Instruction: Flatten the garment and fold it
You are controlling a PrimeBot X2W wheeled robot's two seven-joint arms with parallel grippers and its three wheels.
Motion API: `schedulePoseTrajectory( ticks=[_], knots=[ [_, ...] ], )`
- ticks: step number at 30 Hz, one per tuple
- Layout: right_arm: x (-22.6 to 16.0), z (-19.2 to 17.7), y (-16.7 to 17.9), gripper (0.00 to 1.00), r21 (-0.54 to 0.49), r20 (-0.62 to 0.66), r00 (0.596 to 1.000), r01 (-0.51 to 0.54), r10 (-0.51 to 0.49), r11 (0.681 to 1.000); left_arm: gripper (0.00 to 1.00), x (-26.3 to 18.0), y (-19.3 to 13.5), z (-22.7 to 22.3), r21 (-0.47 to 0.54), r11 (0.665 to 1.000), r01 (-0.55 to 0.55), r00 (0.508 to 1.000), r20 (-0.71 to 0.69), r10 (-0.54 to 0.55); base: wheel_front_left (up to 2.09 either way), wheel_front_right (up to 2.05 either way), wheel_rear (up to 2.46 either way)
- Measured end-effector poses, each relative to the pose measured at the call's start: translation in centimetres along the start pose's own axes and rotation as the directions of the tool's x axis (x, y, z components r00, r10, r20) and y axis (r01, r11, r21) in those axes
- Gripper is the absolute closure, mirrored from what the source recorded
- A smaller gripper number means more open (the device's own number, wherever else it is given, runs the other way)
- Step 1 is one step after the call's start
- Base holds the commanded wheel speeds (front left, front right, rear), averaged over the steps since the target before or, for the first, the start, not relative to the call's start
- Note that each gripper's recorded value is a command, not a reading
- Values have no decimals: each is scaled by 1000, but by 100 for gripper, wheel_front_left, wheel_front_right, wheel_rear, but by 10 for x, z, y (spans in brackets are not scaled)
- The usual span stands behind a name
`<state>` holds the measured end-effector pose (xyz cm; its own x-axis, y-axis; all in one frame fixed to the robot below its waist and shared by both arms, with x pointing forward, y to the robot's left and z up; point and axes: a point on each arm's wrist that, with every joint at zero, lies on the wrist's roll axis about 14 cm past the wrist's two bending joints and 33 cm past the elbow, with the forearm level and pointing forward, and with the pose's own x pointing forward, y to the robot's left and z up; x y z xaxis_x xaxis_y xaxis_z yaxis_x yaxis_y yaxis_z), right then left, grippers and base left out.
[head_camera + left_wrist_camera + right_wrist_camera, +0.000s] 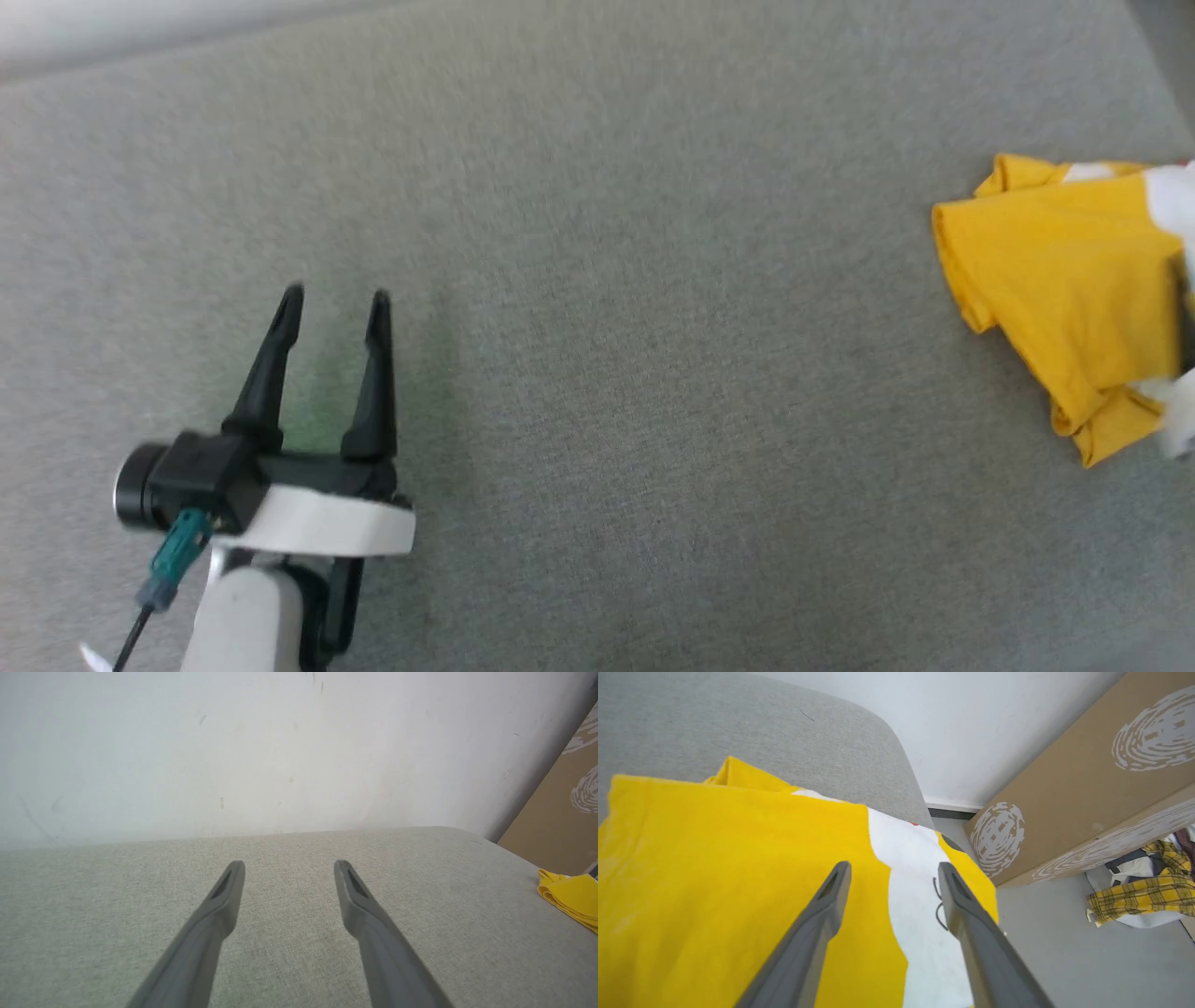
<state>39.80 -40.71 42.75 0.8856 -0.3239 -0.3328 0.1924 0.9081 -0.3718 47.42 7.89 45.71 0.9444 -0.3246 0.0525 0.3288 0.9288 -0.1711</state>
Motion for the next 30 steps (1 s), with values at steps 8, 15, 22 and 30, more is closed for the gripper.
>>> schedulePoseTrajectory(
  ticks=[8, 15, 22, 30],
  knots=[
    [-42, 25, 67, 0, 89, 130, 981, -155, 143, 984, 0, -30, 4, 28, 8, 998, -64, 997, 34, 64, 0, 0, 0],
    [-73, 83, 144, 0, 201, 315, 908, -348, 276, 916, 0, -69, 26, 50, 40, 985, -169, 984, 63, 166, 0, 0, 0],
    [-103, 136, 190, 0, 241, 469, 816, -487, 338, 840, 0, -113, 66, 61, 69, 942, -328, 943, 78, 323, 0, 0, 0],
    [-129, 145, 192, 0, 250, 508, 795, -504, 331, 827, 0, -153, 86, 62, 110, 908, -405, 914, 65, 400, 0, 0, 0]
  ],
)
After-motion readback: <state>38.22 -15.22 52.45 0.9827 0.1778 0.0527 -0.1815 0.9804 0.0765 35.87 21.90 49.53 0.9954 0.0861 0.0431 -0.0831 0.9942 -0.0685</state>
